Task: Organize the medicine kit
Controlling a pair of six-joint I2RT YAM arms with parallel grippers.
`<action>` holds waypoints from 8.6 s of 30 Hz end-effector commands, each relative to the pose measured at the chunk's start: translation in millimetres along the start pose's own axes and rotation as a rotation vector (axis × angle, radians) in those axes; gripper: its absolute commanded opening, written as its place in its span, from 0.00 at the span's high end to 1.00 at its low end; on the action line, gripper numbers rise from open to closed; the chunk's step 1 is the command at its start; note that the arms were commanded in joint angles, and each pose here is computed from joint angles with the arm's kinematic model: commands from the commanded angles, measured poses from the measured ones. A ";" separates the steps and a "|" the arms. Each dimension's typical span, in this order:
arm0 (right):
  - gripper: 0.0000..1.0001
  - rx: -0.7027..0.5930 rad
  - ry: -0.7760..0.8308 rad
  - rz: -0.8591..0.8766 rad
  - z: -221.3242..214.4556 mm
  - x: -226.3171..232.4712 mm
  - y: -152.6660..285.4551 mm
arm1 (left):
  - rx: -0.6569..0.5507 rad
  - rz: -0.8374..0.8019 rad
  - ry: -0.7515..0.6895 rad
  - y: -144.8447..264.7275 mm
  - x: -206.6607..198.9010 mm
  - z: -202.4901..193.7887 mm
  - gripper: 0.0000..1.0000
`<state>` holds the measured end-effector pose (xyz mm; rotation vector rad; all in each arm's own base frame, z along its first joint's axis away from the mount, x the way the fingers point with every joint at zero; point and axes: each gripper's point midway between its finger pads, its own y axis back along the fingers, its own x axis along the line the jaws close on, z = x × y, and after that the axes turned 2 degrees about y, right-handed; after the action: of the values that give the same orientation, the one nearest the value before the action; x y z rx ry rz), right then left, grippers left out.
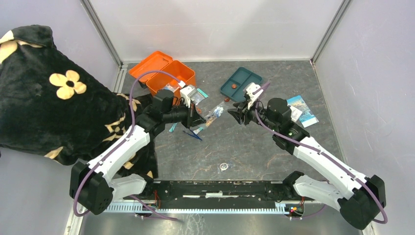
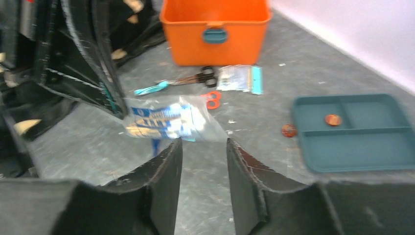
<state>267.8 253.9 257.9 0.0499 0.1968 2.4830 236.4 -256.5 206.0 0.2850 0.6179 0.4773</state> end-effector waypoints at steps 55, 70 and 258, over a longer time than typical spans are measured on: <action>0.28 0.170 -0.822 -0.538 -101.1 -53.9 -144.2 | -0.313 0.828 0.128 109.0 144.2 72.1 0.33; 0.38 0.253 -0.901 -0.581 -149.4 -64.9 -244.7 | -0.330 0.850 0.105 113.9 134.6 73.6 0.32; 0.19 0.263 -0.936 -1.237 -230.0 -273.6 173.4 | -0.409 0.724 0.313 118.9 175.1 97.8 0.21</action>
<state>337.3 -75.8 48.0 0.8844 0.2011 0.9592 375.0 -76.3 228.0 0.0468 0.7624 1.3715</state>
